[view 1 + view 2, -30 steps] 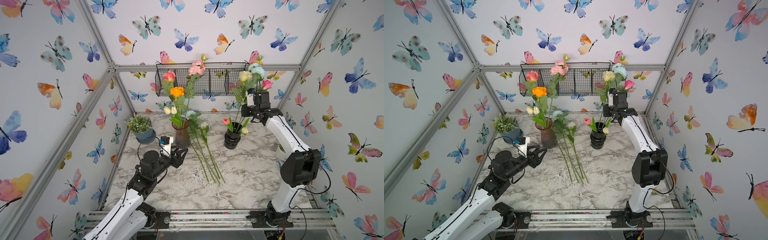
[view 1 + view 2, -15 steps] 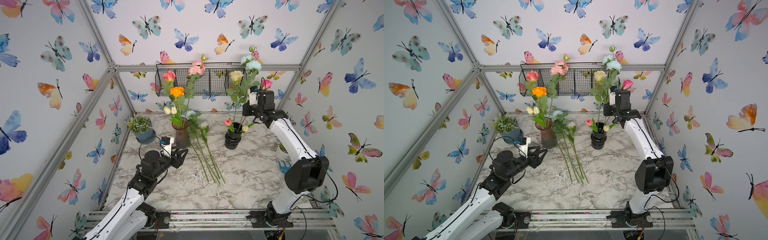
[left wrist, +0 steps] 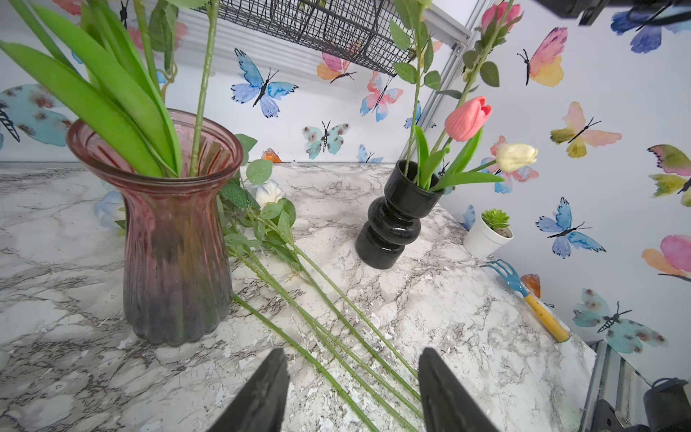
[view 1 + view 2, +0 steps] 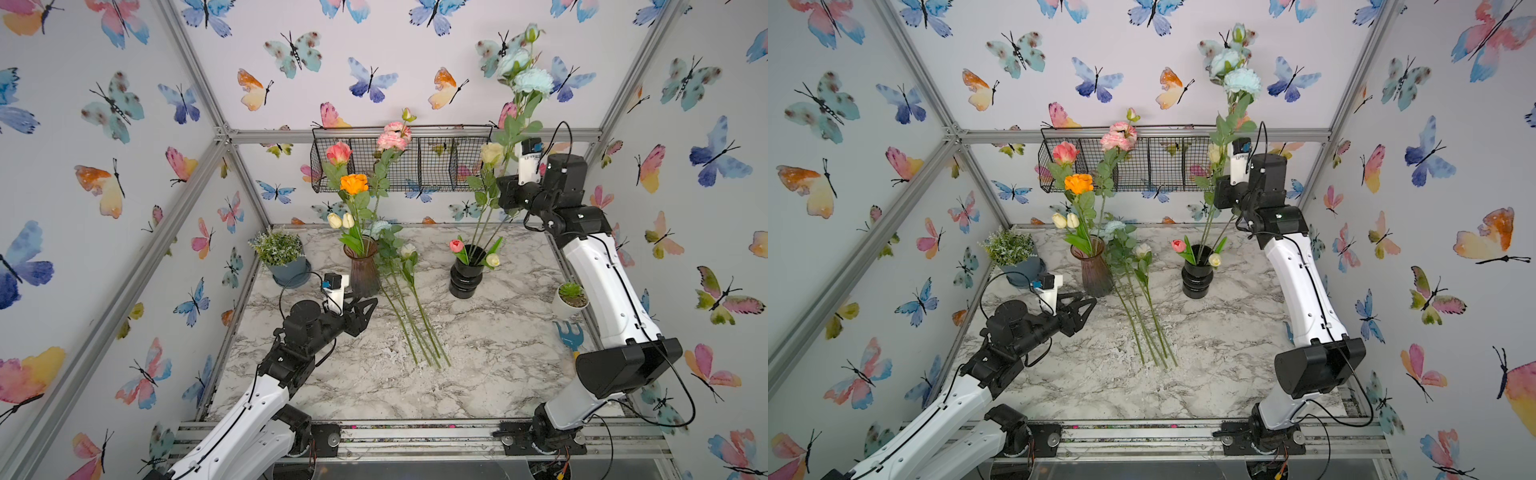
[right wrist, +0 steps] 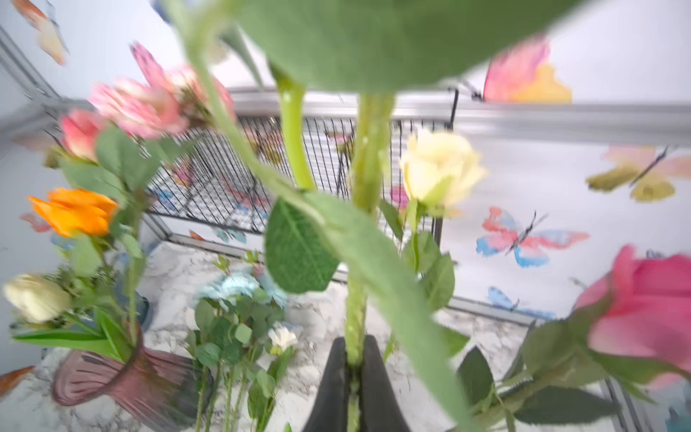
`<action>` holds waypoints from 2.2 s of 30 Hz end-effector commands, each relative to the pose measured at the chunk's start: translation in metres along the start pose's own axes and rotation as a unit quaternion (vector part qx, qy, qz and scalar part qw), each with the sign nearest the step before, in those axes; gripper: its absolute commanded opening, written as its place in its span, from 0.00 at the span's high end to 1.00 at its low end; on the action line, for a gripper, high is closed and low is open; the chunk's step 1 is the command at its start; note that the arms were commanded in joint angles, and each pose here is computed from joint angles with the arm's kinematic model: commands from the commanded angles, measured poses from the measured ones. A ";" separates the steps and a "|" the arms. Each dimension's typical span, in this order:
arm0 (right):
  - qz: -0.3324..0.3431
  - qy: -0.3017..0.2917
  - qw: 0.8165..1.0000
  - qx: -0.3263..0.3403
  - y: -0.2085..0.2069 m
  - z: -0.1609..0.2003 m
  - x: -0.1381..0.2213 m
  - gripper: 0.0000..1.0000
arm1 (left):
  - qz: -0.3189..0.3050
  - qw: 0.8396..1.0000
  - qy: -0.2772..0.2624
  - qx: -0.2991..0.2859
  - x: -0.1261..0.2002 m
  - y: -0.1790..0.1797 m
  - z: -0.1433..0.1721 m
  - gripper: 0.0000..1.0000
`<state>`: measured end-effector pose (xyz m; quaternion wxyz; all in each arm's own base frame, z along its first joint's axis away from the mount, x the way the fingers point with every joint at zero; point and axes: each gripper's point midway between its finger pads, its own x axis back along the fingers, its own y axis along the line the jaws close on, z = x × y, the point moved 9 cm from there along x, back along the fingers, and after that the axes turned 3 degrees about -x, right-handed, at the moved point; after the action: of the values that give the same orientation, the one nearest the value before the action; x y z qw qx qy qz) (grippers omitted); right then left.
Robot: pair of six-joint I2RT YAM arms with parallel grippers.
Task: Pick out blue flowers from the vase
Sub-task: Pick up the flower from the vase, then place the flower at the center of the board.
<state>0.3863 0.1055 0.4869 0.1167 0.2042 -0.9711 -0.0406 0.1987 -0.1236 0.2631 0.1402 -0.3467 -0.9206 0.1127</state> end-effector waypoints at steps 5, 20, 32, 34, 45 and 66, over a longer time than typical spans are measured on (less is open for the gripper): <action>-0.109 -0.047 0.993 0.021 0.029 -0.043 0.042 0.98 | 0.051 0.998 -0.039 -0.018 0.006 -0.015 -0.023 0.43; -0.248 -0.084 0.964 0.043 0.067 -0.063 0.111 0.98 | 0.063 0.996 -0.046 -0.036 0.001 -0.029 -0.032 0.43; -0.293 -0.041 0.954 0.048 0.089 -0.030 0.091 0.98 | 0.074 0.995 -0.044 -0.049 0.001 -0.039 -0.034 0.43; -0.298 -0.018 0.953 0.052 0.099 -0.012 0.082 0.98 | 0.080 0.994 -0.045 -0.055 0.001 -0.043 -0.034 0.43; -0.292 0.070 0.953 0.043 0.159 0.097 0.051 0.98 | 0.095 0.993 -0.020 -0.071 -0.025 -0.059 -0.012 0.41; -0.321 0.109 0.941 -0.006 0.210 0.172 0.033 0.98 | 0.125 0.991 -0.009 -0.055 -0.056 -0.059 0.009 0.54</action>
<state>0.2324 0.2846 0.3516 0.2179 0.5083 -0.8318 -0.0471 0.2014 -0.2040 0.2600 0.1139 -0.4551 -0.8798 0.0772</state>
